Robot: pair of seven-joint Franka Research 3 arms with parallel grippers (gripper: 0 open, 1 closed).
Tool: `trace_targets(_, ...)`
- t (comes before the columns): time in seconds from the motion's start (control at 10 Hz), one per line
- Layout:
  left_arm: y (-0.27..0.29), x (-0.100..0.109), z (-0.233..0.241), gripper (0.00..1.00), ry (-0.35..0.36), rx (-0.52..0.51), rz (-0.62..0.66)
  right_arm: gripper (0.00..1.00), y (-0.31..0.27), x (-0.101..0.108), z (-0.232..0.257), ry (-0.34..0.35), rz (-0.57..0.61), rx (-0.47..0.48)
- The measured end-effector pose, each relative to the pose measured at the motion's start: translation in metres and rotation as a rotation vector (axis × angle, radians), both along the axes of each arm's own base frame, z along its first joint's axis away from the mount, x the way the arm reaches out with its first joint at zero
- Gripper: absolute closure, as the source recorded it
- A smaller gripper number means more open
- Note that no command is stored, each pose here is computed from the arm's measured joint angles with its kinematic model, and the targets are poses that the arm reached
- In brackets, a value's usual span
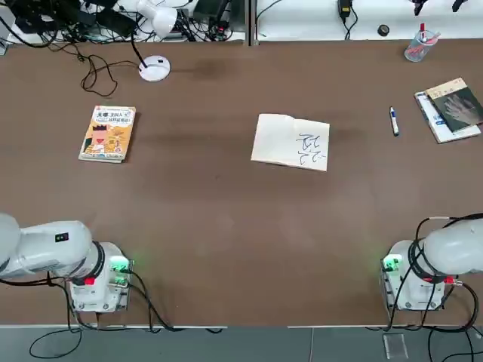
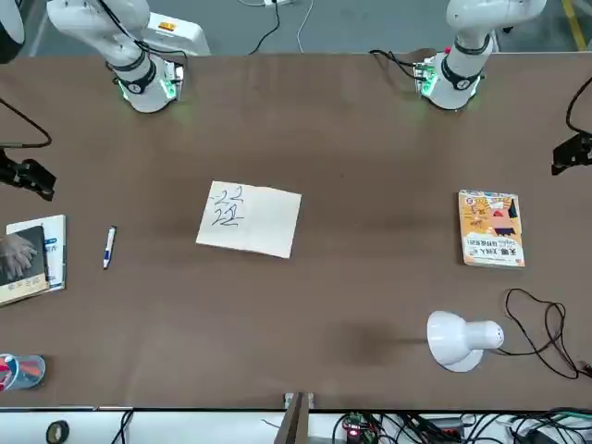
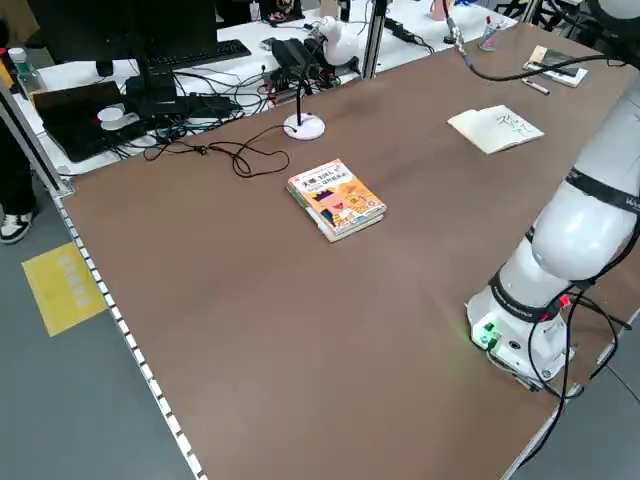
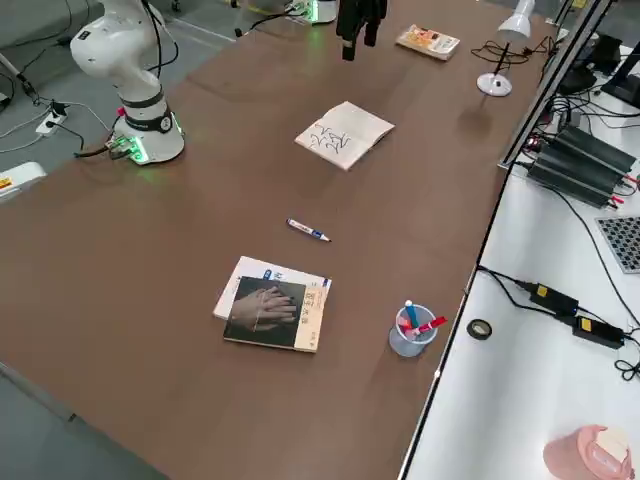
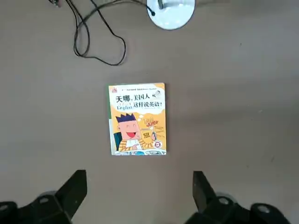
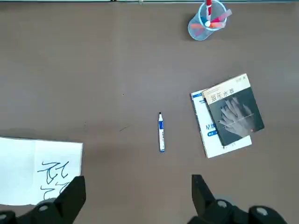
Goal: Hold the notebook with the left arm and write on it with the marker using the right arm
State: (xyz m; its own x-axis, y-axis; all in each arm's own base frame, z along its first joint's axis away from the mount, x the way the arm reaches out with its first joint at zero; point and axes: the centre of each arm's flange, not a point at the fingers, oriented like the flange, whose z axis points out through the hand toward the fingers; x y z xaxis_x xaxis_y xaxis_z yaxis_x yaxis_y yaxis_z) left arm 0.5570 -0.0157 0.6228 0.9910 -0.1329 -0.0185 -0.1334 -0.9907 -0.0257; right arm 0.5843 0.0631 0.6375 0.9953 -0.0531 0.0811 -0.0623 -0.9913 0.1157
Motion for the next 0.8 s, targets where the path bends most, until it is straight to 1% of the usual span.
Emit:
trace_targets(0.2,0.006,0.0,-0.001,0.0,0.003,0.0,0.012,0.0,0.001,0.0,0.0,-0.001,-0.001,0.007)
trace_targets(0.4,0.013,0.0,-0.003,0.0,0.012,-0.001,0.024,0.0,0.003,0.001,-0.001,-0.003,-0.001,0.042)
trace_targets(0.8,0.013,-0.001,-0.004,0.0,0.028,0.001,0.024,0.0,0.004,0.001,-0.001,-0.002,-0.004,0.073)
